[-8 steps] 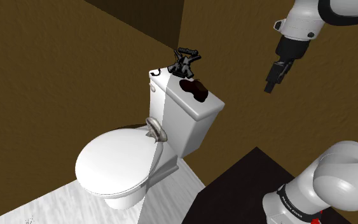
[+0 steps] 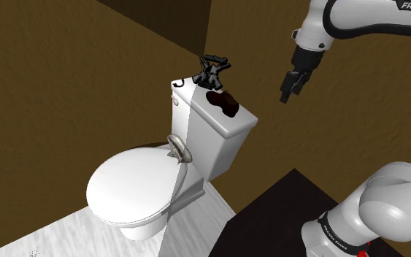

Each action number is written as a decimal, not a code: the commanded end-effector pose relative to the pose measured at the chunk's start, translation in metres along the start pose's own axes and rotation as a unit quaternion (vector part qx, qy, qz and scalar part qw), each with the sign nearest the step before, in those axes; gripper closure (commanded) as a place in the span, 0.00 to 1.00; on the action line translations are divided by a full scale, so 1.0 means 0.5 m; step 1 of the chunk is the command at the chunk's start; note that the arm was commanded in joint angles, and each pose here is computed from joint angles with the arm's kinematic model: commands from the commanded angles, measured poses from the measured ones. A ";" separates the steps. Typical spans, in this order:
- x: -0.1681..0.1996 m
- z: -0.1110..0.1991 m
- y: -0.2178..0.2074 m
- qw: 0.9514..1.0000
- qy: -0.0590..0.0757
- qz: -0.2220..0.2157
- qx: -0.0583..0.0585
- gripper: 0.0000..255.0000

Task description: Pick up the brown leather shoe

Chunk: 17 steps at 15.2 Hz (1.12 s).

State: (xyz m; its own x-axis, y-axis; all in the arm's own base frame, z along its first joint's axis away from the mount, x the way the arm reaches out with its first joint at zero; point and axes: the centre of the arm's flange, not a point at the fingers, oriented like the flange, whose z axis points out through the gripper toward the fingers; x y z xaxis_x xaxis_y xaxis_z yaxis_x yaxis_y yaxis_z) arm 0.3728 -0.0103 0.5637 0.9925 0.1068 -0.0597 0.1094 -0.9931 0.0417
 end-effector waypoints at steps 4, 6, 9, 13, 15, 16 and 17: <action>0.115 0.051 0.015 1.000 0.014 0.015 0.006 0.00; 0.161 0.069 0.025 1.000 0.019 0.020 0.009 0.00; 0.229 0.097 0.040 0.999 0.027 0.029 0.012 0.00; 0.320 0.132 0.062 0.998 0.037 0.041 0.017 0.00; 0.366 0.149 0.074 0.998 0.043 0.046 0.019 0.00; 0.389 0.157 0.080 0.998 0.045 0.049 0.021 0.00; 0.411 0.165 0.086 0.997 0.048 0.052 0.022 0.00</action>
State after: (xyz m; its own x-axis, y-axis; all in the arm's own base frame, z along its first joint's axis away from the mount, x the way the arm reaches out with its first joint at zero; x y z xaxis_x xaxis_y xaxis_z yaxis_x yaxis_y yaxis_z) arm 0.5639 -0.0329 0.4749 0.9994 0.0109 0.0318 0.0108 -0.9999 0.0015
